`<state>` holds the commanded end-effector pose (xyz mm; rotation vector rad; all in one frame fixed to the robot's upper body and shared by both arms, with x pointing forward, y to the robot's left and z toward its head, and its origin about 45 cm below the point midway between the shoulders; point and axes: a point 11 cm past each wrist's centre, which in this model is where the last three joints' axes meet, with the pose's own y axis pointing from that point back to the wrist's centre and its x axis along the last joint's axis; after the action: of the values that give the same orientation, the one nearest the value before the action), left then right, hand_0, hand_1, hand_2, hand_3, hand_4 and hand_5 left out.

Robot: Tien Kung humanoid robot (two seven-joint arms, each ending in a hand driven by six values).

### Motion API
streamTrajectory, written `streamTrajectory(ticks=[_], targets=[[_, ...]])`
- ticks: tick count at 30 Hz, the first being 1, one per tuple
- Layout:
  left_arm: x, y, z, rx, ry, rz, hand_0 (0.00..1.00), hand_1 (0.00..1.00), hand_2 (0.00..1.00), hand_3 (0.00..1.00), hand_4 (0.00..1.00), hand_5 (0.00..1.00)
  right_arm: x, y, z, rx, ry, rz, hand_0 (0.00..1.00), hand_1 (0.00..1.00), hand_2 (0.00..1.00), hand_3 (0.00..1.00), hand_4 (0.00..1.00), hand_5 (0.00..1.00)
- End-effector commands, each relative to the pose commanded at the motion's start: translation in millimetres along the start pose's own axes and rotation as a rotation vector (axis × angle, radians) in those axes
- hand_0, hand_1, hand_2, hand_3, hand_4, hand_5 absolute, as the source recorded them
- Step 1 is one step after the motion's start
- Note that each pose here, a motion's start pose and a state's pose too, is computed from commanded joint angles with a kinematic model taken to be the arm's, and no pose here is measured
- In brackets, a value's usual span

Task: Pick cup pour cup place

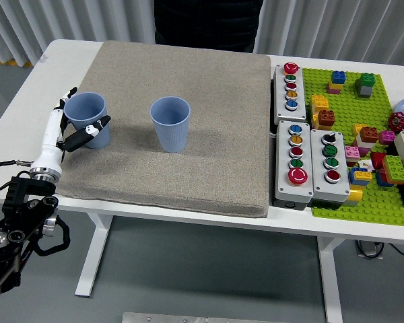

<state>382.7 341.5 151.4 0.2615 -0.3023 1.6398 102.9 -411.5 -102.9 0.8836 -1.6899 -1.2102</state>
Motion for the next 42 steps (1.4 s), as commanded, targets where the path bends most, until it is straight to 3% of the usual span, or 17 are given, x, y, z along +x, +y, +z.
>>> streamTrajectory(ticks=[10,23,28,30,31,36,37,42], targets=[[4.0,1.5,11.0,-0.033,0.003,-0.001,0.765,0.789,0.953,0.998,0.998,0.475,0.7,0.0,0,0.001,-0.001,0.001,0.724,0.696,0.745,0.703,0.325,0.280],[27.9,3.2,20.9,-0.059,-0.010,0.074,0.781,0.796,0.965,0.998,0.998,0.517,3.0,-1.0,6,-0.012,0.008,0.005,0.724,0.695,0.745,0.704,0.326,0.279],[49.1,2.7,57.1,-0.154,0.011,0.161,0.783,0.797,0.965,0.998,0.998,0.560,4.3,-1.3,8,-0.015,0.012,0.008,0.725,0.695,0.745,0.704,0.326,0.278],[67.1,-1.5,83.9,-0.214,0.053,0.228,0.783,0.797,0.965,0.998,0.998,0.560,4.4,-1.2,7,-0.013,0.012,0.008,0.725,0.695,0.745,0.704,0.326,0.278],[74.9,-3.7,96.0,-0.239,0.081,0.252,0.748,0.732,0.787,0.800,0.941,0.998,4.3,-1.1,7,-0.013,0.012,0.008,0.725,0.695,0.745,0.704,0.326,0.279],[103.1,-17.2,138.9,-0.309,0.243,0.260,0.748,0.732,0.787,0.800,0.941,0.998,4.7,-1.2,7,-0.013,0.013,0.009,0.725,0.695,0.745,0.704,0.326,0.279],[108.6,-20.7,140.5,-0.301,0.288,0.258,0.730,0.716,0.715,0.698,0.845,0.998,4.8,-1.2,7,-0.013,0.012,0.009,0.725,0.694,0.745,0.704,0.325,0.278],[132.9,-40.7,133.8,-0.223,0.488,0.202,0.730,0.716,0.715,0.698,0.845,0.998,4.7,-0.8,4,-0.006,0.006,0.008,0.725,0.694,0.745,0.704,0.325,0.278]])
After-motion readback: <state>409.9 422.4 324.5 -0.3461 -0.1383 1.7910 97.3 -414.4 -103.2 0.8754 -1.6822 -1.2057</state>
